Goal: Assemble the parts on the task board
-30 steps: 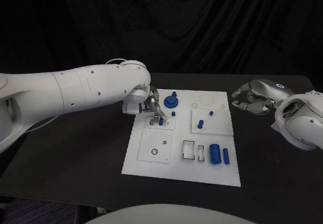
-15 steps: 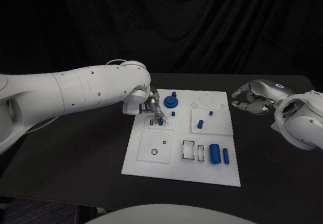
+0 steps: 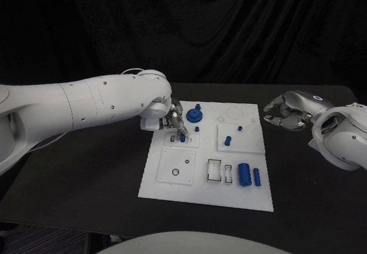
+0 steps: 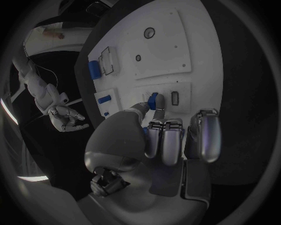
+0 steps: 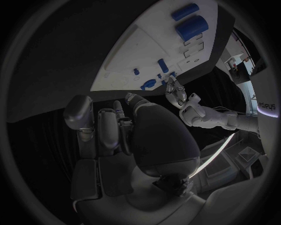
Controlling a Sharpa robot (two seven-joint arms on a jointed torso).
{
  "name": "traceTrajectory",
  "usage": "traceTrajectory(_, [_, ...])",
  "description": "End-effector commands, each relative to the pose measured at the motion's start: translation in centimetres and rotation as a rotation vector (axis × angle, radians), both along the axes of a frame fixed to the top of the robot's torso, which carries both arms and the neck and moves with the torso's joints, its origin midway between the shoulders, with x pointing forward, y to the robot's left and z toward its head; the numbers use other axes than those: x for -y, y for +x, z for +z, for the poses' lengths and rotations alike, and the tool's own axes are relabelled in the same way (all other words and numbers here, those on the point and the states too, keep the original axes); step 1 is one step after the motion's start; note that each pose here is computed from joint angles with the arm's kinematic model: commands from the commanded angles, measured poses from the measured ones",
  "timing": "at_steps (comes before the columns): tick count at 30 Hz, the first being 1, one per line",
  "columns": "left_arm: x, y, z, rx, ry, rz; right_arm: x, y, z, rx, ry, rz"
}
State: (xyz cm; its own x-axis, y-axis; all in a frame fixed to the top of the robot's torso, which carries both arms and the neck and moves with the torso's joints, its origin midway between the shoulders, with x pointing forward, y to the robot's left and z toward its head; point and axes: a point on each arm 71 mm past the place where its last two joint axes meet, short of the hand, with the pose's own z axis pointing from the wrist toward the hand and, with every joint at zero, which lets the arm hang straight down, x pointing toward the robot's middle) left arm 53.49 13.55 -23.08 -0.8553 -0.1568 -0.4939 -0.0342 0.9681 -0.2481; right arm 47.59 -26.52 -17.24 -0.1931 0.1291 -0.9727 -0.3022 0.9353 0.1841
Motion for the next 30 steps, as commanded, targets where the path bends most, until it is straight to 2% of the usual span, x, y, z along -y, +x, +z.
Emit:
traceTrajectory(1, [0.2, -0.15, -0.26, 0.005, -0.025, 0.000, 0.1, 0.0, -0.2, -0.018, -0.015, -0.019])
traceTrajectory(17, [-1.2, -0.59, 0.01, 0.075, -0.051, 0.078, 0.3, 0.0, -0.3, -0.027, -0.023, -0.031])
traceTrajectory(30, [-2.4, -1.81, 0.88, 0.205, -0.154, 0.171, 0.5, 0.0, -0.3, -0.029, -0.025, -0.037])
